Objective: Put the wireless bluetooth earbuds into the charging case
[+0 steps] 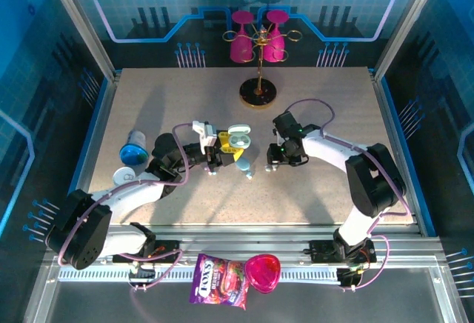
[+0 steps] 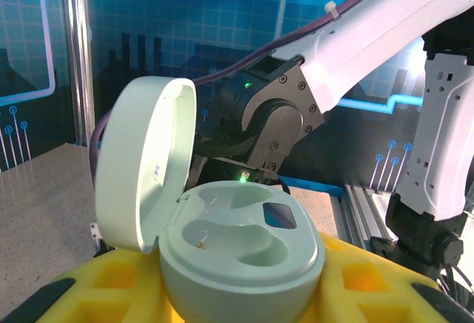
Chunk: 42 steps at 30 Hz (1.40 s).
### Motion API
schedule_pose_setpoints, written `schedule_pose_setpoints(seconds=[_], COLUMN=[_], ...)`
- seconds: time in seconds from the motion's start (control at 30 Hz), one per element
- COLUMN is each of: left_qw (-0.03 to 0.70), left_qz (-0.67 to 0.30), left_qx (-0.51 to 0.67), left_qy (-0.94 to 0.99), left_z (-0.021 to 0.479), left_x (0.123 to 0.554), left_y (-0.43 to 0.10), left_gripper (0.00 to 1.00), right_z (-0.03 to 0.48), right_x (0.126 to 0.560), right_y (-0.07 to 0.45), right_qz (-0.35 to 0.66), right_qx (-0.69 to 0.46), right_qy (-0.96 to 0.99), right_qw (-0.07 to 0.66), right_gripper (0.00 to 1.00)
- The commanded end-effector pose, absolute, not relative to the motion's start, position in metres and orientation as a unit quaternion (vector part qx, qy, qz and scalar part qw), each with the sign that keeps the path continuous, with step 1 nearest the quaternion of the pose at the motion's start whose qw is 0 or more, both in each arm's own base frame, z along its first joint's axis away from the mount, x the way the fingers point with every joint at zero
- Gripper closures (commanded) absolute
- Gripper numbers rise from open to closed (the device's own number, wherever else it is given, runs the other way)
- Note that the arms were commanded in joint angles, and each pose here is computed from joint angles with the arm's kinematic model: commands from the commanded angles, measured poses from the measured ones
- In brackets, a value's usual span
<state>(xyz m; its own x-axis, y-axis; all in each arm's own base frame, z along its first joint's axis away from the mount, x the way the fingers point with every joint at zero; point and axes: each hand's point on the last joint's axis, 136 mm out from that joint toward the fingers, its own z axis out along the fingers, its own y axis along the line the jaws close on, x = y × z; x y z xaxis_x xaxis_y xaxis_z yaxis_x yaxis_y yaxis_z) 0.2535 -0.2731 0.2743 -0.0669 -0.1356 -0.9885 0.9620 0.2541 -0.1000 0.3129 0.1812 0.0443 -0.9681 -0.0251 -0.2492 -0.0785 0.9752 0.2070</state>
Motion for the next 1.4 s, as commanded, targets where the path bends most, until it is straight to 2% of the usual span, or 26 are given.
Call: schedule_pose_setpoints(seconds=[0.0, 0.23, 0.73, 0.87, 1.13, 1.37], left_qw=[0.589, 0.592, 0.591, 0.59, 0.589, 0.59], left_qz=[-0.474, -0.473, -0.475, -0.475, -0.476, -0.475], left_qx=[0.384, 0.386, 0.387, 0.387, 0.387, 0.387], left_qy=[0.53, 0.526, 0.525, 0.525, 0.526, 0.526], left_z=[0.285, 0.287, 0.287, 0.287, 0.285, 0.285], left_x=[0.247, 0.246, 0.247, 0.247, 0.247, 0.247], left_y=[-0.271, -0.27, -0.271, -0.272, -0.272, -0.271], left_gripper=[0.86, 0.86, 0.86, 0.86, 0.86, 0.86], right_z=[0.05, 0.042, 0.028, 0.028, 0.024, 0.024], right_x=[0.309, 0.307, 0.307, 0.31, 0.313, 0.308], right_y=[0.172, 0.181, 0.194, 0.198, 0.201, 0.195], right_qz=[0.075, 0.078, 0.088, 0.09, 0.085, 0.052], right_qx=[0.012, 0.006, -0.003, -0.01, -0.024, -0.057], right_qy=[0.989, 0.99, 0.992, 0.991, 0.992, 0.994], right_qw=[0.128, 0.12, 0.094, 0.094, 0.086, 0.075], right_gripper=[0.61, 0.67, 0.67, 0.7, 0.71, 0.71])
